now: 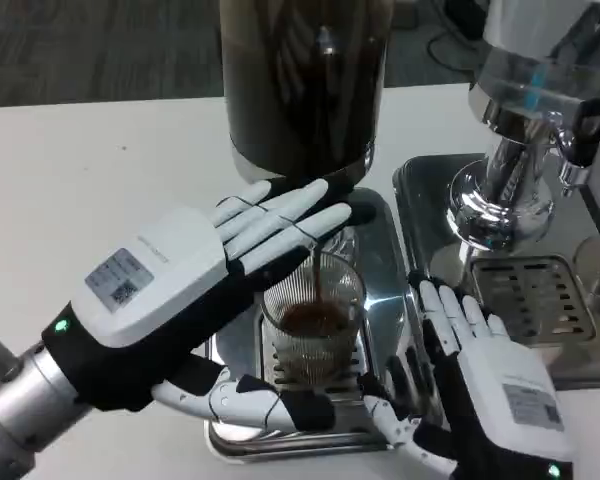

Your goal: Grasp the cup under the faucet to collect the drink, then remove the cup.

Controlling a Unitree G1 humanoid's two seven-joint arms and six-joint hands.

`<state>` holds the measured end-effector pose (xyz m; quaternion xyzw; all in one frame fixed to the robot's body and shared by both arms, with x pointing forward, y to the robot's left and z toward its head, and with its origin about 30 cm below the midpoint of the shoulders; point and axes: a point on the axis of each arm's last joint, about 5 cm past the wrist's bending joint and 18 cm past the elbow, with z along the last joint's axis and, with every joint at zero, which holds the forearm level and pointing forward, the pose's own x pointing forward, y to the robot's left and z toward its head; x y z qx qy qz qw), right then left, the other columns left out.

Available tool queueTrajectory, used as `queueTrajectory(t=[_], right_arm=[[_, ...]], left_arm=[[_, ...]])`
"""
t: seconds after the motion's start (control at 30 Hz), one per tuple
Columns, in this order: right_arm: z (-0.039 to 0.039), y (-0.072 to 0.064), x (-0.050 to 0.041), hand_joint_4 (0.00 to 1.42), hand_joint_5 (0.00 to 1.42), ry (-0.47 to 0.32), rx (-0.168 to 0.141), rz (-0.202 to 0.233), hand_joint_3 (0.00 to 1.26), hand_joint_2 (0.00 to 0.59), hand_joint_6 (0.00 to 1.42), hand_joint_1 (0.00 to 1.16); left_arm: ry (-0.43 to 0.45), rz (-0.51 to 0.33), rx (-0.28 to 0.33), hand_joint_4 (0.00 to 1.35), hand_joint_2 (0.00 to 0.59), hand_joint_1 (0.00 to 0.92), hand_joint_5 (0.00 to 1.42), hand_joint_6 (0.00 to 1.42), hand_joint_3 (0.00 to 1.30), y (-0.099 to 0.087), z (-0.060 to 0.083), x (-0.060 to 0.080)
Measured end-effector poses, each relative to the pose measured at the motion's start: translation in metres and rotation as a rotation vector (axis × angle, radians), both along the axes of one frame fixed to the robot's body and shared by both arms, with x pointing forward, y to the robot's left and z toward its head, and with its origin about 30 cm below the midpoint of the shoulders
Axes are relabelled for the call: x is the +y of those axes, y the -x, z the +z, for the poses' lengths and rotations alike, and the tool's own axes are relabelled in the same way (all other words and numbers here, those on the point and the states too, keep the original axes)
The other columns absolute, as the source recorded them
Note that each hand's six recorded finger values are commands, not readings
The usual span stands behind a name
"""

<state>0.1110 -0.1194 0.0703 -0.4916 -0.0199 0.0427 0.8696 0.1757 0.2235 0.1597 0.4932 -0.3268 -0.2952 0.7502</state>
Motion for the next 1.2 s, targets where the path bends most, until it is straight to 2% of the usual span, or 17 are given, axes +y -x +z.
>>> queueTrajectory(t=[0.13,0.33,0.4,0.5,0.7,0.8,0.87,1.0,1.07,1.2], right_arm=[[0.0033,-0.008,-0.0005,0.00,0.00,-0.056,0.007,0.017,0.00,0.266,0.06,0.39],[0.0044,-0.018,0.0015,0.00,0.00,-0.101,0.070,0.047,0.00,0.263,0.06,0.42],[0.0068,-0.022,0.0036,0.00,0.00,-0.118,0.062,0.053,0.00,0.264,0.06,0.42],[0.0079,-0.025,0.0057,0.00,0.00,-0.134,0.066,0.061,0.00,0.259,0.08,0.43],[0.0049,-0.028,0.0065,0.00,0.00,-0.159,0.096,0.065,0.00,0.260,0.08,0.44],[0.0053,-0.030,0.0076,0.00,0.00,-0.161,0.092,0.071,0.00,0.261,0.09,0.44],[0.0062,-0.032,0.0083,0.00,0.00,-0.162,0.086,0.075,0.00,0.262,0.09,0.44],[0.0043,-0.033,0.0085,0.00,0.00,-0.166,0.097,0.075,0.00,0.263,0.09,0.45],[0.0041,-0.034,0.0087,0.00,0.00,-0.172,0.098,0.078,0.00,0.264,0.09,0.45],[0.0039,-0.035,0.0091,0.00,0.00,-0.177,0.097,0.084,0.00,0.263,0.09,0.45]], left_arm=[[0.003,0.007,0.000,0.00,0.127,0.000,0.11,0.04,0.09,0.001,-0.001,0.000],[0.005,0.013,-0.002,0.00,0.127,0.000,0.11,0.04,0.09,0.003,-0.001,0.000],[0.006,0.017,-0.001,0.00,0.127,0.000,0.11,0.04,0.09,0.004,-0.001,0.000],[0.009,0.021,0.000,0.00,0.127,0.000,0.11,0.04,0.09,0.004,-0.001,0.000],[0.012,0.040,-0.007,0.00,0.134,0.000,0.11,0.04,0.09,0.007,-0.001,0.000],[0.019,0.055,-0.011,0.00,0.135,0.000,0.11,0.04,0.09,0.009,-0.002,0.001],[0.013,0.066,-0.020,0.00,0.138,0.000,0.09,0.01,0.07,0.011,-0.001,0.002],[0.010,0.090,-0.029,0.00,0.147,0.000,0.01,0.00,0.02,0.012,-0.001,0.005],[0.014,0.113,-0.035,0.00,0.149,0.000,0.00,0.00,0.01,0.013,-0.001,0.007],[0.089,0.257,-0.072,0.00,0.153,0.000,0.00,0.00,0.00,0.019,-0.003,0.020]])
